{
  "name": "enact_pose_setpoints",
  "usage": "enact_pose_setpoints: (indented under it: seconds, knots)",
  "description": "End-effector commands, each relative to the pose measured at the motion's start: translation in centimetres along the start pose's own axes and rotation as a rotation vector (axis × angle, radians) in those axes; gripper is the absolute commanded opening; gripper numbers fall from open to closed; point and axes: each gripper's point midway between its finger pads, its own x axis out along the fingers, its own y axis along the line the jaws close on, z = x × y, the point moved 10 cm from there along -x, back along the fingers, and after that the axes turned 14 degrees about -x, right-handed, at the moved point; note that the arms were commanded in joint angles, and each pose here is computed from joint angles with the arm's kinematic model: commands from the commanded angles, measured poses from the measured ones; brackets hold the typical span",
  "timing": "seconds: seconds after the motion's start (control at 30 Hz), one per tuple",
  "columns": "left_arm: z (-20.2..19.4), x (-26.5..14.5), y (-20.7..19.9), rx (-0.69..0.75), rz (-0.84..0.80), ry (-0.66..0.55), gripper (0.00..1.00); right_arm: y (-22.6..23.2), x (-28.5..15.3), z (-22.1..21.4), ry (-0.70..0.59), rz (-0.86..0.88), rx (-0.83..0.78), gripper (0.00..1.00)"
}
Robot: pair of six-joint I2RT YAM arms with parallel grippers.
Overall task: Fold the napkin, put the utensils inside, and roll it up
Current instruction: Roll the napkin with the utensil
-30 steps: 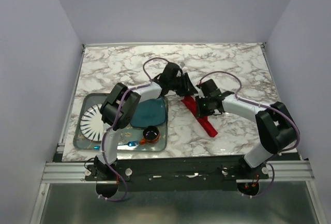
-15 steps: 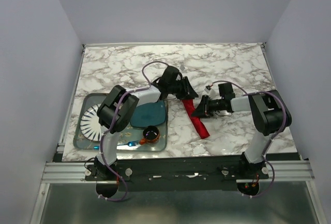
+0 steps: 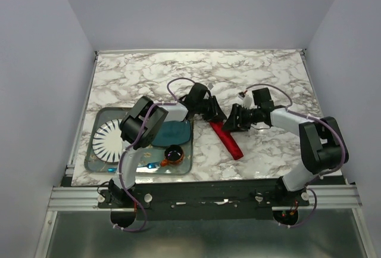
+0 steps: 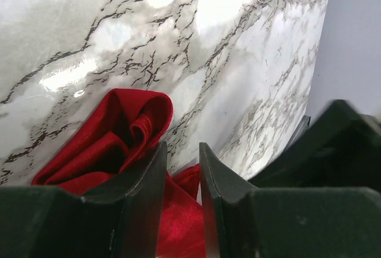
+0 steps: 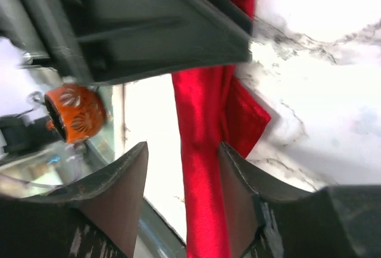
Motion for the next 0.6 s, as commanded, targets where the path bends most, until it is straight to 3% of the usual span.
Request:
enact_pose_setpoints:
  seconds: [0.0,0.27,0.57]
  knots:
    - [-0.3,0.6,2.1,-0.004,0.059,-0.003,0.37,2.5,-1.7,0.9,0.053,-0.282,-0.152,0.62]
    - [-0.2,0.5,1.8,-0.021,0.045,0.003,0.37,8.3,0.7,0.5,0.1,-0.745,-0.506,0.73]
    - [0.1,0.3,2.1,-0.06,0.033,0.007,0.37,8.0,4.9,-1.8,0.242,-0.964,-0.652,0.76]
